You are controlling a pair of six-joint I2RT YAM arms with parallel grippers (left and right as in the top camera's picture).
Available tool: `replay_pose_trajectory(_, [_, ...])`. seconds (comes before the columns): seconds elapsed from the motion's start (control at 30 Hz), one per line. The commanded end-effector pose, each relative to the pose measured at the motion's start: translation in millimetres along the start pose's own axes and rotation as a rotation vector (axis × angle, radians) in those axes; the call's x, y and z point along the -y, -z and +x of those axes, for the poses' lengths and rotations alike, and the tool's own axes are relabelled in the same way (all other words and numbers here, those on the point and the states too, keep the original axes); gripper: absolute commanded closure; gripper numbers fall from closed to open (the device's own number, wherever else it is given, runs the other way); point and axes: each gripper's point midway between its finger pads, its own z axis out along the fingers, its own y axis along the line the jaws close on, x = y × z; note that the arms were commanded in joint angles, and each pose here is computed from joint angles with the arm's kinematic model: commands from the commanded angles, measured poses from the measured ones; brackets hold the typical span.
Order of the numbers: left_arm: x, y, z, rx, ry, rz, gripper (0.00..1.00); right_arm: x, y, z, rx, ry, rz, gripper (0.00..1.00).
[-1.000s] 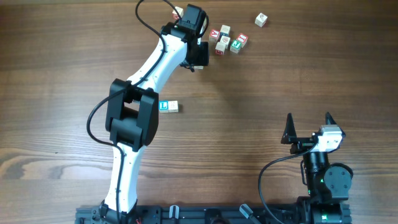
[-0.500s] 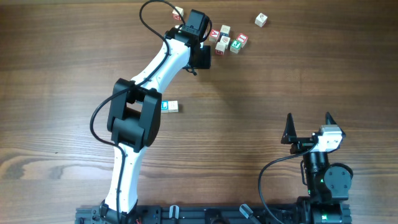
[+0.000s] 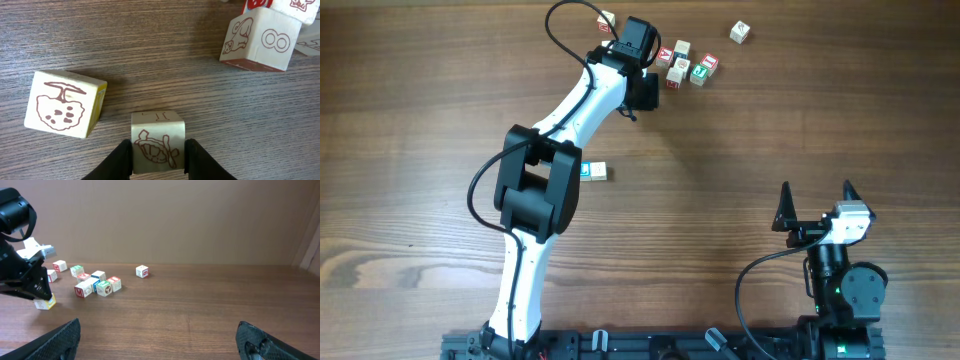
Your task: Form a horizontal line
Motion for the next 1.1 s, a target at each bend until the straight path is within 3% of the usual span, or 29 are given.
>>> replay_pose_trajectory(0.0, [-2, 0, 8, -0.025, -0.006, -0.018, 0.68, -1, 0, -1, 0.006, 0.012, -0.008, 0.0])
replay_pose_trajectory(0.13, [2, 42, 3, -0.005, 0.001, -0.011, 0.73, -1, 0, -1, 0.006, 0.012, -0.008, 0.0])
replay_pose_trajectory(0.23, [2, 99, 7, 0.0, 0.036, -0.009, 0.76, -1, 0, -1, 0.006, 0.012, -0.008, 0.0])
replay_pose_trajectory(0.33, [-4, 143, 31, -0.059, 0.079, -0.032, 0.78, -1, 0, -1, 0.006, 0.012, -0.008, 0.0])
replay_pose_trajectory(0.43, [-15, 155, 61, -0.173, 0.104, -0.08, 0.78, -1, 0, -1, 0.006, 0.012, -0.008, 0.0])
replay_pose_trajectory(0.63, [-14, 157, 98, -0.301, 0.159, -0.141, 0.83, -1, 0, -1, 0.006, 0.012, -0.008, 0.0])
replay_pose_trajectory(0.8, [-6, 119, 132, -0.349, 0.183, -0.17, 0.84, -1, 0, -1, 0.006, 0.012, -0.008, 0.0])
replay_pose_trajectory(0.93, [-11, 85, 151, -0.341, 0.225, -0.185, 0.85, -1, 0, -1, 0.006, 0.012, -0.008, 0.0])
replay_pose_trajectory(1.07, [-15, 64, 147, -0.275, 0.246, -0.183, 0.85, -1, 0, -1, 0.006, 0.012, -0.008, 0.0])
